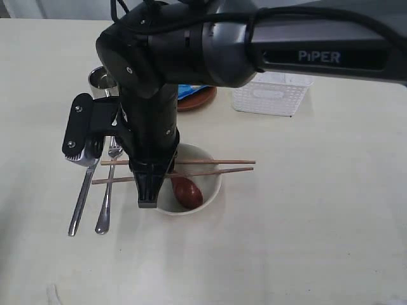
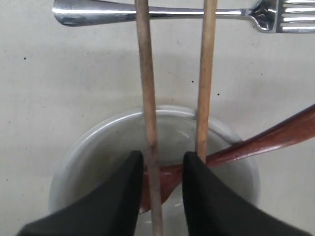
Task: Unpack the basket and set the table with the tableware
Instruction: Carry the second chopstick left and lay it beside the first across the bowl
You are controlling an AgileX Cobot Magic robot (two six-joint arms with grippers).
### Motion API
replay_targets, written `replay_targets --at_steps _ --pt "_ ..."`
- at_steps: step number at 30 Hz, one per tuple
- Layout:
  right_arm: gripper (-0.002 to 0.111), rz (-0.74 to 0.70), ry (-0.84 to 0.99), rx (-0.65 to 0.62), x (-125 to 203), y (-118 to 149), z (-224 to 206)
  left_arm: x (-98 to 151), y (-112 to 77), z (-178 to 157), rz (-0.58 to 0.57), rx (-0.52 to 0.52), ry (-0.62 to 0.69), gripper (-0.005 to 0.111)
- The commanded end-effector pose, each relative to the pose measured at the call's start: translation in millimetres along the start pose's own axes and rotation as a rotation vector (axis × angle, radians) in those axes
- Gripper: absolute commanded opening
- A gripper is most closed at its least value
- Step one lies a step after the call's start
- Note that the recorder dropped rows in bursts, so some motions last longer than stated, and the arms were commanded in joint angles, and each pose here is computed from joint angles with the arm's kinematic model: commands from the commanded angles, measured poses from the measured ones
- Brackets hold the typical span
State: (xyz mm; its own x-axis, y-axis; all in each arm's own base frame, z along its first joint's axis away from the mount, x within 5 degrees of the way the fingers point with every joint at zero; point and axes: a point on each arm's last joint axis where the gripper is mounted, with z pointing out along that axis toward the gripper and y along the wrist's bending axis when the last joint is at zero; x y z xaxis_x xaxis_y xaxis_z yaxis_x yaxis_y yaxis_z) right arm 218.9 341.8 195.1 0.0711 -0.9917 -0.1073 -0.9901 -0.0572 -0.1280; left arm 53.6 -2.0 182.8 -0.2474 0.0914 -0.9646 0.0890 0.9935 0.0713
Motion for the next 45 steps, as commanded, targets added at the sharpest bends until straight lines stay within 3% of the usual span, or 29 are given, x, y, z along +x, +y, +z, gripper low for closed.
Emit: replay_targets --at_steps 1,11,16,21,27,36,45 --pt "0.033 0.006 0.021 0.030 1 -2 -2 1 -0.4 0 -0.003 0.006 0.000 0.000" --pt "0.033 0.082 -0.033 0.097 6 -4 -40 1 -0.4 0 -0.003 0.006 0.000 0.000" --pt "0.033 0.132 -0.094 0.016 5 6 -54 1 -0.4 0 -0.003 0.006 0.000 0.000" --pt "0.029 0.100 -0.088 -0.076 9 19 -40 1 -0.4 0 -0.003 0.006 0.000 0.000" --pt "0.000 0.098 -0.127 -0.122 8 30 -26 1 -0.4 0 -0.003 0.006 0.000 0.000" --pt "0.000 0.012 -0.210 -0.134 -19 57 -18 1 -0.4 0 -0.003 0.006 0.000 0.000" --pt "0.000 0.028 -0.186 -0.143 -26 55 20 1 -0.4 0 -0.003 0.006 0.000 0.000"
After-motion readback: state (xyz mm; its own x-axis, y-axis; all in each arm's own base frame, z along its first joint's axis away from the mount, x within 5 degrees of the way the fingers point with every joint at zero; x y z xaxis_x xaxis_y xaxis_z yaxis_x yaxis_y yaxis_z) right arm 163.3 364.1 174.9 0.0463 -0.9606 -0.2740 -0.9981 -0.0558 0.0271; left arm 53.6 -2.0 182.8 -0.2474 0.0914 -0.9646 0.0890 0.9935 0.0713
